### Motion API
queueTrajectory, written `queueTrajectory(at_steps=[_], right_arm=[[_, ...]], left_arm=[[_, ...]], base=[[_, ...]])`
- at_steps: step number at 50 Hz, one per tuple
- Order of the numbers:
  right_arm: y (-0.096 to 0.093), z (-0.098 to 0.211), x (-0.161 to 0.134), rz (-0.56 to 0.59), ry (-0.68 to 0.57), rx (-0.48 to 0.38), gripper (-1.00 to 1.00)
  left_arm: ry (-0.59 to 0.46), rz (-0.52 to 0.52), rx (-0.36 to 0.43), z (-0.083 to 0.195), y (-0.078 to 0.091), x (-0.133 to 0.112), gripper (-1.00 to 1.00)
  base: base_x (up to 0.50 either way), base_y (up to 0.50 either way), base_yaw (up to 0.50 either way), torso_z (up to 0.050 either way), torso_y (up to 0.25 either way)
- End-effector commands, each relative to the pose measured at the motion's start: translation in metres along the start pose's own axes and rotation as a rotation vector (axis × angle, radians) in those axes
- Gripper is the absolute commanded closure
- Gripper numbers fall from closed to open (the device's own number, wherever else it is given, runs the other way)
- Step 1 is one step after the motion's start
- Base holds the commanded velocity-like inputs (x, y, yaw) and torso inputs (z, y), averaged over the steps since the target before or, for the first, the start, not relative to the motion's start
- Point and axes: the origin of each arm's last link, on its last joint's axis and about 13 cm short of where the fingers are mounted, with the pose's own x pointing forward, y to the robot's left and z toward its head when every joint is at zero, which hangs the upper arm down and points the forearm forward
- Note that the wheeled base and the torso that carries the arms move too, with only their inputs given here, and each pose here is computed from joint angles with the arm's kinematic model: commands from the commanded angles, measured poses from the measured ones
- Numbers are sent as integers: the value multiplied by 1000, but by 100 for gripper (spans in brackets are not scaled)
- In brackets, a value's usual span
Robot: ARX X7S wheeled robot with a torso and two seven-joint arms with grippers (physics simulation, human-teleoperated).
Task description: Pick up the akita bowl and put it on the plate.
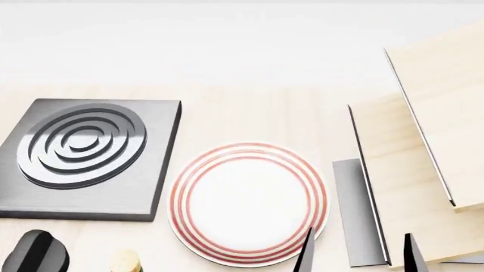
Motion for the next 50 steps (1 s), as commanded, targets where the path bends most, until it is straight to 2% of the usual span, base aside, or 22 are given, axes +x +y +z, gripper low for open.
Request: queueTrajectory(at_steps=[1, 18, 23, 27, 37, 50], right_arm=[[0, 0, 0, 2, 0, 1, -100], [2, -3, 0, 8, 7, -3, -100], [2, -5, 1, 9, 13, -7, -100], [2, -5, 1, 11, 15, -8, -100], [2, -9, 0, 10, 26, -14, -100], [3, -11, 1, 10, 34, -16, -100]], left_arm=[[-3, 62, 76, 12, 17, -5, -100], [31, 108, 133, 22, 39, -11, -100], [42, 133, 175, 30, 49, -13, -100], [67, 104, 219, 33, 53, -13, -100], [113, 95, 233, 38, 58, -7, -100], [191, 121, 206, 39, 73, 0, -100]], base=[[0, 0, 0, 0, 0], [0, 0, 0, 0, 0], [0, 0, 0, 0, 0], [0, 0, 0, 0, 0], [0, 0, 0, 0, 0], [0, 0, 0, 0, 0]])
